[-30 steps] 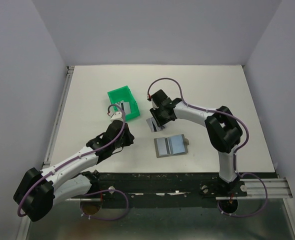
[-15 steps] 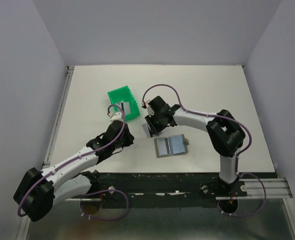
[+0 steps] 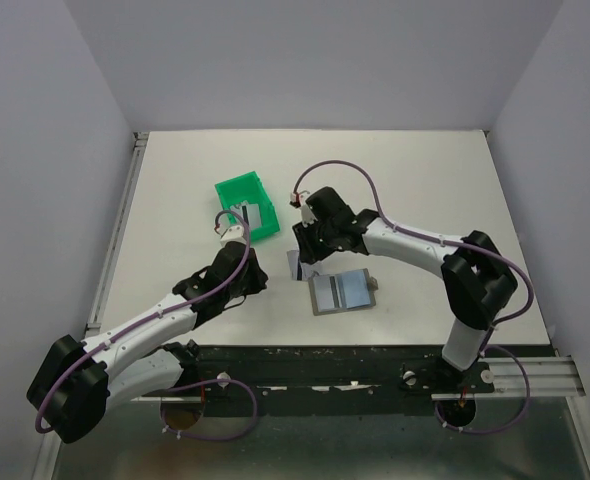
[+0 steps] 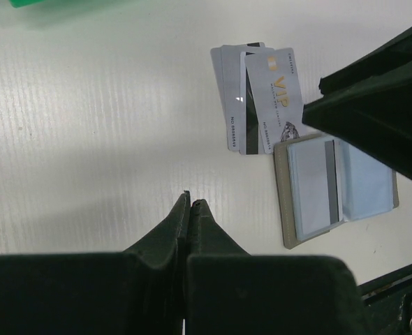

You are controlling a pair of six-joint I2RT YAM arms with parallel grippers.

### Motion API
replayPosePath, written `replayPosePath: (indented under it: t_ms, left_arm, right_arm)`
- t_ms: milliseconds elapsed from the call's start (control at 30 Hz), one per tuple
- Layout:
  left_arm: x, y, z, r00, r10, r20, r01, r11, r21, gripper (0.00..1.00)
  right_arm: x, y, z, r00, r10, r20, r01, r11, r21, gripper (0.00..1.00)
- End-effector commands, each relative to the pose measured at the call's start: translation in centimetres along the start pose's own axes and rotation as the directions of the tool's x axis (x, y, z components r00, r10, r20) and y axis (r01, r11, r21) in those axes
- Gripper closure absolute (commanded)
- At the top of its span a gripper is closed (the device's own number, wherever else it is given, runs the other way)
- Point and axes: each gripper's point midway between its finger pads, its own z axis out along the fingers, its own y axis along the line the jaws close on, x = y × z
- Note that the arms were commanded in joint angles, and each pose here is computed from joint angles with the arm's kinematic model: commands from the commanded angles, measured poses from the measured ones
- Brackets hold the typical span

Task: Put the credit cards into the card holder
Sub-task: Pick up the credit card from the center of the board.

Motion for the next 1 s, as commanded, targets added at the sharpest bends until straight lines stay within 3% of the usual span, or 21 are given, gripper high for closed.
replayPosePath:
  t_ms: [0, 200, 533, 967]
  left_arm:
    - [0.6, 0.8, 0.0, 1.000, -0.008, -0.015, 0.008, 1.000, -0.022, 1.00]
    - [0.6, 1.0, -0.2, 1.000, -0.005, -0.013, 0.004, 1.000, -0.027, 1.00]
    - [0.6, 0.9, -0.2, 1.000, -0.013, -0.012, 0.013, 1.000, -0.020, 1.00]
    - [0.9, 1.1, -0.2, 1.000, -0.023, -0.016, 0.023, 0.999, -0.023, 1.00]
  right_arm:
    - [0.2, -5.0, 0.2, 0.995, 0.099, -0.006, -0.095, 0.968, 0.233, 0.59]
    - [2.3, -6.8, 0.8, 0.987, 0.147, -0.063, -0.120, 0.940, 0.318, 0.64]
    - [5.3, -5.5, 2.2, 0.970, 0.180, -0.161, -0.138, 0.961, 0.242, 0.66]
    - [5.7, 0.9, 2.6, 0.961, 0.196, -0.194, -0.222, 0.968, -0.119, 0.68]
